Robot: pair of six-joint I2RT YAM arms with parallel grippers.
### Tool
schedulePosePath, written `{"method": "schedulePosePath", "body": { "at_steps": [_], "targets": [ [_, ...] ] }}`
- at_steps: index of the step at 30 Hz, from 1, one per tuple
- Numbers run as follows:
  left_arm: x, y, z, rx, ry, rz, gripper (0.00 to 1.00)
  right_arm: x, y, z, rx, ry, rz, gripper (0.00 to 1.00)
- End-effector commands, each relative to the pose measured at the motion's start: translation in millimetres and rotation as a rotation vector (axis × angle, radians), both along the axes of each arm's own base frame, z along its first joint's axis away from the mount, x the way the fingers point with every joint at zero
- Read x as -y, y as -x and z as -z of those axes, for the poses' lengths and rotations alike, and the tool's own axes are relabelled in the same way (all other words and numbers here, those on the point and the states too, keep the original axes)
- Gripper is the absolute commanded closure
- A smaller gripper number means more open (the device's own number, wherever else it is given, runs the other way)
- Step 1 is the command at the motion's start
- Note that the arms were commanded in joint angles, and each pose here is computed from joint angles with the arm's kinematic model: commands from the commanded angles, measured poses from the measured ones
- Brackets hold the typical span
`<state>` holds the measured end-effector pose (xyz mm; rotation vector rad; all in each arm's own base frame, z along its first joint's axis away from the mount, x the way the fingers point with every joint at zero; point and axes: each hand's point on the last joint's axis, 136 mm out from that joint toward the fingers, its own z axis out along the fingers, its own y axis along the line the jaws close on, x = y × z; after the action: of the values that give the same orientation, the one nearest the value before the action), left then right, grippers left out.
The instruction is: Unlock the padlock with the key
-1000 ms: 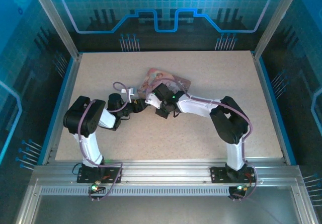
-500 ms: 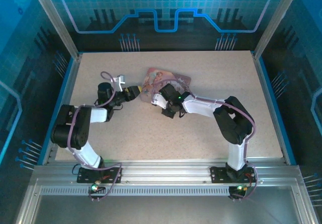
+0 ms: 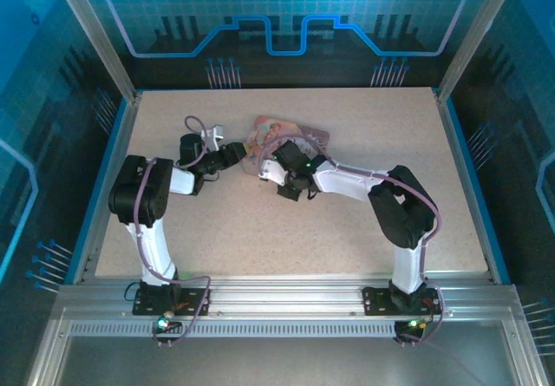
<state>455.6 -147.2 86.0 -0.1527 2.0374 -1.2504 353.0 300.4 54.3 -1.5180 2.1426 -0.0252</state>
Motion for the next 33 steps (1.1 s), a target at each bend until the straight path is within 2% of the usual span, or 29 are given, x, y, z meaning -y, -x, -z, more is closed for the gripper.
{"method": "schedulePosePath", "body": {
  "at_steps": [1,10,16,23,27,31,33],
  "targets": [
    [20.5,14.1,9.3,-0.022,0.020,0.065,0.57,-20.0,-12.9,-12.7,0.038,-0.026,-0.038,1.00],
    [28.3,29.3,14.1,-0.028,0.011,0.071,0.56,-31.3,-12.8,-19.2,0.037,-0.036,-0.048,1.00],
    [10.9,31.8,-5.3,0.011,-0.077,0.025,0.46,-31.1,10.0,-25.9,-0.010,-0.087,-0.050,1.00],
    [-15.9,42.6,-36.6,0.056,-0.251,-0.057,0.39,-33.5,49.7,-22.8,-0.139,-0.106,0.096,1.00],
    [-19.9,50.8,-46.4,0.054,-0.288,-0.061,0.32,-38.0,72.4,-9.0,-0.173,-0.084,0.111,1.00],
    [-27.2,64.2,-50.6,0.034,-0.326,-0.084,0.29,-34.0,86.6,3.2,-0.213,-0.094,0.199,1.00],
    [-32.1,72.1,-50.0,0.013,-0.363,-0.092,0.27,-30.3,92.0,8.5,-0.221,-0.085,0.236,0.92]
  ]
}}
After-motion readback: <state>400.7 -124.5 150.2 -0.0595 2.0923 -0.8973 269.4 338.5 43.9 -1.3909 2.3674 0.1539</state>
